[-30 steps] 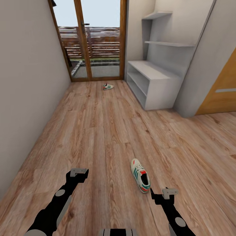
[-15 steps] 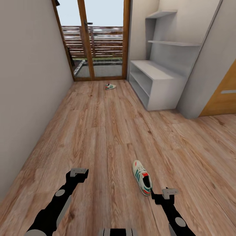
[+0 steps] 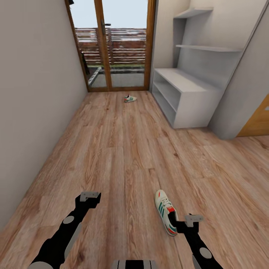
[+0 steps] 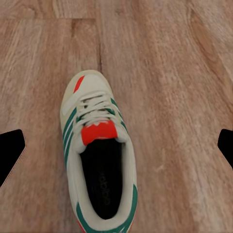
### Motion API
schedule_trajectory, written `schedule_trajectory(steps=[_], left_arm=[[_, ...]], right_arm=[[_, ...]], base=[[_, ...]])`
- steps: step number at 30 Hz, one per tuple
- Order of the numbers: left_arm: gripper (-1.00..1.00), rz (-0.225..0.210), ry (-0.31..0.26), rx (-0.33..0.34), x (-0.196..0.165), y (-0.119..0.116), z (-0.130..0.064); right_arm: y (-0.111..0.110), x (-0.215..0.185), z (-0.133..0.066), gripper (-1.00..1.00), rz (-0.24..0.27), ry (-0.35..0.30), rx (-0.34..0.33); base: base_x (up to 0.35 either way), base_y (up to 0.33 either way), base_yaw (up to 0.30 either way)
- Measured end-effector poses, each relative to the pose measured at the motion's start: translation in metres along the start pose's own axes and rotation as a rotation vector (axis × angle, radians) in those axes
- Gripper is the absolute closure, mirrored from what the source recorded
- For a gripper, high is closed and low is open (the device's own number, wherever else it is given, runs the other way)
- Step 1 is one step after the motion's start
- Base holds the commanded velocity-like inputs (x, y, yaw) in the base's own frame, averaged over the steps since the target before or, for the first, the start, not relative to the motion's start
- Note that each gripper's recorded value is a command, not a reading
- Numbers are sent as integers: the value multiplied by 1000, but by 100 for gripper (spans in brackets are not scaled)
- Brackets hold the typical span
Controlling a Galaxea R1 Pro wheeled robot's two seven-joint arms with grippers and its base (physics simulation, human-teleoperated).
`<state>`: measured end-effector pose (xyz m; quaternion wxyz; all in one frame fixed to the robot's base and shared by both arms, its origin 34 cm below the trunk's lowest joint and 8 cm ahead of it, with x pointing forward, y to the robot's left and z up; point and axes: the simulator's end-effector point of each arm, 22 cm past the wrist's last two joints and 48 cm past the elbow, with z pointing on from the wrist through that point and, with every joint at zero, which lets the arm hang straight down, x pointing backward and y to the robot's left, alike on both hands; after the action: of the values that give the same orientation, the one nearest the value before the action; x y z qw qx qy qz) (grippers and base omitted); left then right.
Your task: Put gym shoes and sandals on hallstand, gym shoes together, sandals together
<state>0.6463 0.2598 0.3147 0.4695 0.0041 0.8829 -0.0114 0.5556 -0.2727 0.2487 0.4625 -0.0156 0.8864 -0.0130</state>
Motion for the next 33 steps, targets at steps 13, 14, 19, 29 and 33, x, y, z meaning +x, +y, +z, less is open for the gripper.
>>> schedule_trajectory(steps=[13,14,19,29,33], left_arm=[[-100,0,6,1,3,0,1],[-100,0,6,1,3,0,1],[-100,-2,6,0,3,0,1],[-100,-1,13,1,7,0,2],[-100,0,13,3,8,-1,2]], right_arm=[[0,3,0,-100,0,6,0],[0,3,0,-100,0,6,0],[0,3,0,-100,0,6,0],[0,7,1,-100,0,14,0],[-1,8,1,-100,0,17,2]], base=[[9,0,52],[83,0,6],[206,0,9],[43,0,122],[4,0,74]])
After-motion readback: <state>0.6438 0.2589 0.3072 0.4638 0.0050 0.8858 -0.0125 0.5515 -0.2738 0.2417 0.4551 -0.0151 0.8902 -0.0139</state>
